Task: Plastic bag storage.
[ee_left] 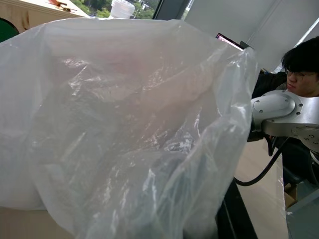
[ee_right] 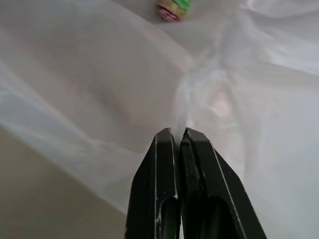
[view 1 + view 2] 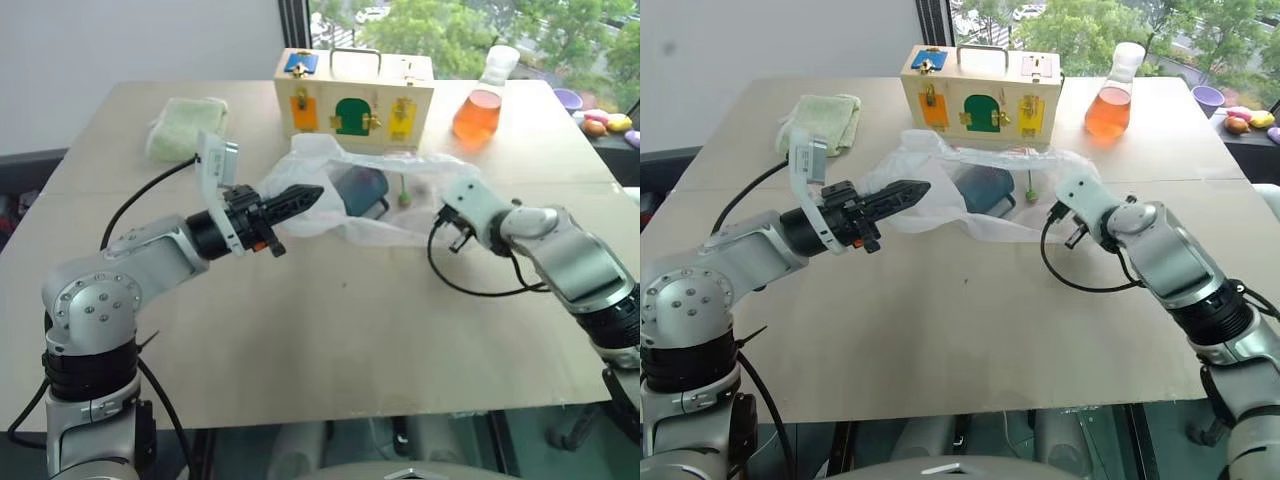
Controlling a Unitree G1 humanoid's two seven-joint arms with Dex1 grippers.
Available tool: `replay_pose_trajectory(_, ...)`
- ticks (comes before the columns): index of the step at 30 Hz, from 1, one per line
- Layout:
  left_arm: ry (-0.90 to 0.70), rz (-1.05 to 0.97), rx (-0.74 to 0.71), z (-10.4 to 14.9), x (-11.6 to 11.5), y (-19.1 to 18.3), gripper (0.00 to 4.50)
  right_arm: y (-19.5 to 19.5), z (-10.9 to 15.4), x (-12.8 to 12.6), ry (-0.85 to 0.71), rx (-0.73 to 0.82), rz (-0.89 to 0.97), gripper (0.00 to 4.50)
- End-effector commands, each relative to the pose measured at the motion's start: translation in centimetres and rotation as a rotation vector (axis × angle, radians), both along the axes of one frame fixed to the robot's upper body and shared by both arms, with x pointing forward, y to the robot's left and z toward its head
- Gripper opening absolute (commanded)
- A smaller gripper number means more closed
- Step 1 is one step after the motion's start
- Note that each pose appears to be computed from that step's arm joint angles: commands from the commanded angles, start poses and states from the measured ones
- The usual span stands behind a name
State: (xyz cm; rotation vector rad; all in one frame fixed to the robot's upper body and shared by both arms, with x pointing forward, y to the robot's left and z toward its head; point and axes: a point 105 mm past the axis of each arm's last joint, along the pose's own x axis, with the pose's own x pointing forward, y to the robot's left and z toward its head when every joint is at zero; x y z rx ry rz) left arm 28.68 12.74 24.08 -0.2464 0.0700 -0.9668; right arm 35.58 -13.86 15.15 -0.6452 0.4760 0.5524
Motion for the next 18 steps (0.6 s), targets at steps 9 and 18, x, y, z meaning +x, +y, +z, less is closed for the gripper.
replay_pose_trajectory(9,-0.158,-0.031,-0.449,13.2,1.7,1.9,0.00,0.9,22.3,-5.3,-0.260,1.125,0.499,0.04)
replay_pose_trajectory(18,-0.284,-0.061,-0.517,21.6,3.8,2.1,0.00,-4.9,32.8,-6.2,-0.528,1.452,0.565,0.04)
